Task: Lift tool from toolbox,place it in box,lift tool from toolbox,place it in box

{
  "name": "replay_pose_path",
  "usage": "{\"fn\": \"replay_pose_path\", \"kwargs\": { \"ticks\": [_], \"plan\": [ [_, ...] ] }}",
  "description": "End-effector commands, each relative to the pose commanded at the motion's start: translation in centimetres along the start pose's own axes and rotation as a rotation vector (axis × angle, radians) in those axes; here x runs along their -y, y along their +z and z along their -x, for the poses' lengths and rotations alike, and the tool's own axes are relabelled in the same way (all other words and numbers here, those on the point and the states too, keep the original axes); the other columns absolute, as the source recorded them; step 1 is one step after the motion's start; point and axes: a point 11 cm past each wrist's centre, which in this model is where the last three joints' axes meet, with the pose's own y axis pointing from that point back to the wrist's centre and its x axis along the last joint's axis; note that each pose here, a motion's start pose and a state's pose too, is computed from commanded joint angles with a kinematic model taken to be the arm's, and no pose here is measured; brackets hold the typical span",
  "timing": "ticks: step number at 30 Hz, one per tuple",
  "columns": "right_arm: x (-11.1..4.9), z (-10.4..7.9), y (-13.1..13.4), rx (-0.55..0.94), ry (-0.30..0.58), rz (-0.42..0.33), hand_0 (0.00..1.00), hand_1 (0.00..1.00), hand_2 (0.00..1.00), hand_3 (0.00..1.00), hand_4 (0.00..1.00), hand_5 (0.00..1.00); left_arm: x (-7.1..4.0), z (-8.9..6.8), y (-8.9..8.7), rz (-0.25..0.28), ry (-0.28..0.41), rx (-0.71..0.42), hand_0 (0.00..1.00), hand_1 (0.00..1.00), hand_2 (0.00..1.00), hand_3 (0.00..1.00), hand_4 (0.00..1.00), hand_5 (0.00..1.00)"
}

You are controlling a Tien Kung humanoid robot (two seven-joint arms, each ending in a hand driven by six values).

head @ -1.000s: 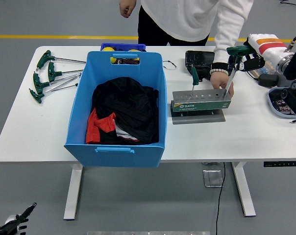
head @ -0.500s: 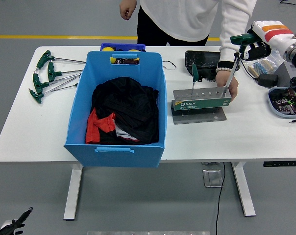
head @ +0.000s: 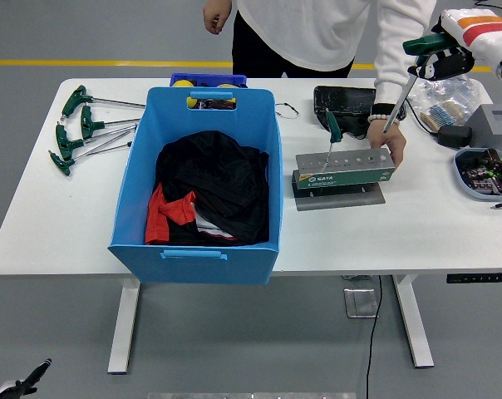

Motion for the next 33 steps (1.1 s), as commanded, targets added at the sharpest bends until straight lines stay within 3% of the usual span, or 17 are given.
{"fn": "replay_pose_path", "kwargs": {
  "ticks": [6,15,21,26,33],
  "plan": [
    [0.0,-1.7,-0.4,-0.011,0.013,-0.016,0.002,0.002,0.002,0.002,0.673,0.002,0.0,-0.3,-0.2,-0.005,0.004,0.0,0.799,0.872,0.861,0.792,0.779,0.701],
    [0.0,-5.9,-3.7,-0.035,0.085,-0.122,0.002,0.002,0.002,0.002,0.675,0.002,0.1,-0.6,-0.6,-0.013,0.008,0.004,0.799,0.871,0.86,0.792,0.779,0.702],
    [-0.1,-8.9,-8.4,-0.026,0.15,-0.242,0.002,0.002,0.002,0.002,0.674,0.002,0.1,-0.7,-0.6,-0.014,0.009,0.012,0.797,0.87,0.861,0.792,0.779,0.702],
    [-0.5,-10.7,-14.2,-0.019,0.203,-0.381,0.002,0.002,0.002,0.002,0.677,0.002,0.1,-0.8,-0.5,-0.015,0.012,0.022,0.796,0.87,0.859,0.792,0.779,0.703],
    [-2.1,-10.4,-22.4,-0.009,0.23,-0.578,0.002,0.002,0.002,0.002,0.677,0.002,0.1,-1.0,-0.2,-0.013,0.02,0.035,0.795,0.869,0.858,0.791,0.779,0.705]
  ]
}}
